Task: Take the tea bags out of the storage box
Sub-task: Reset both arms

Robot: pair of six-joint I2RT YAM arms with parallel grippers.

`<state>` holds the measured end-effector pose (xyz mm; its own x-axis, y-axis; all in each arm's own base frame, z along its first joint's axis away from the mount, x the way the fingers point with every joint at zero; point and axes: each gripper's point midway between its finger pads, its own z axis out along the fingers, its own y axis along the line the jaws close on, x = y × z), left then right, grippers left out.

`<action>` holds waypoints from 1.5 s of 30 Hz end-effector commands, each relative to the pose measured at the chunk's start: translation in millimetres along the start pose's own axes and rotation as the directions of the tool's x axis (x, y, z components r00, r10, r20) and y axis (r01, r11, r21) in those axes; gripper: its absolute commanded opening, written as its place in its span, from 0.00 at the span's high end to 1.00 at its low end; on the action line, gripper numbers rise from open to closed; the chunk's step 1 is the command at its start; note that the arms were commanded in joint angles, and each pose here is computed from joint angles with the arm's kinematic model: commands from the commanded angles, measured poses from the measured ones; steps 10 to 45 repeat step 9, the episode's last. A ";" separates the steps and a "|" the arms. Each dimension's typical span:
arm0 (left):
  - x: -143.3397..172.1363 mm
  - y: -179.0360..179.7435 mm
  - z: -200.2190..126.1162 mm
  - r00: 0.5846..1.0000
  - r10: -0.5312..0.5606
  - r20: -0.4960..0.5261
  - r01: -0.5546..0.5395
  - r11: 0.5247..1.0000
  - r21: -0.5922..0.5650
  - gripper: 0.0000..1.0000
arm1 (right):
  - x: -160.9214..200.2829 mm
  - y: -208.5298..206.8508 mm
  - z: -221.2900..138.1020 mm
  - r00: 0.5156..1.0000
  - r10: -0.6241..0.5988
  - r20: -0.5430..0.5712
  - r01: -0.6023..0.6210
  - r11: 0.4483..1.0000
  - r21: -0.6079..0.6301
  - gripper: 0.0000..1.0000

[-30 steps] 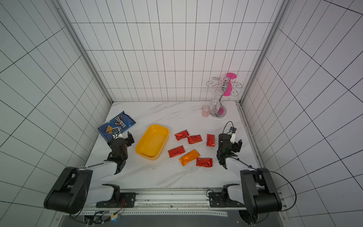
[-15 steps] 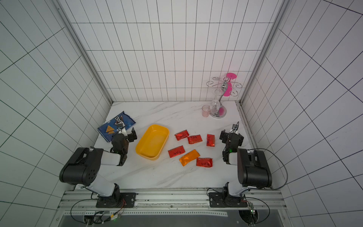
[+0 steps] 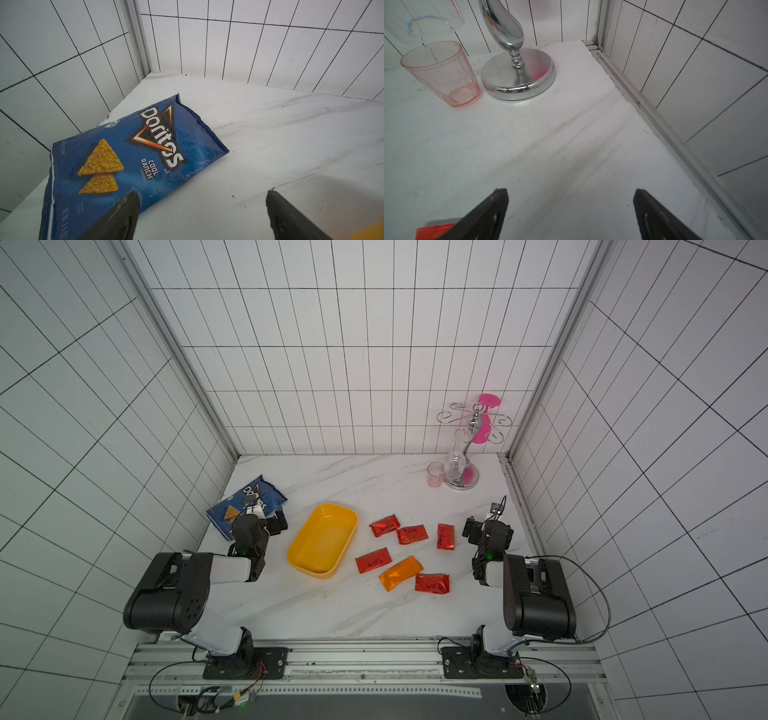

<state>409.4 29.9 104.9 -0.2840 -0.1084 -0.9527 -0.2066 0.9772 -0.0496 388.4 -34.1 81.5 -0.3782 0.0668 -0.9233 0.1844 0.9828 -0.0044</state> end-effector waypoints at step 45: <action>-10.5 -2.5 0.0 1.000 -0.012 0.019 0.011 1.000 0.012 0.02 | -15.7 4.7 3.3 1.000 -0.007 0.028 0.007 1.000 -0.006 0.01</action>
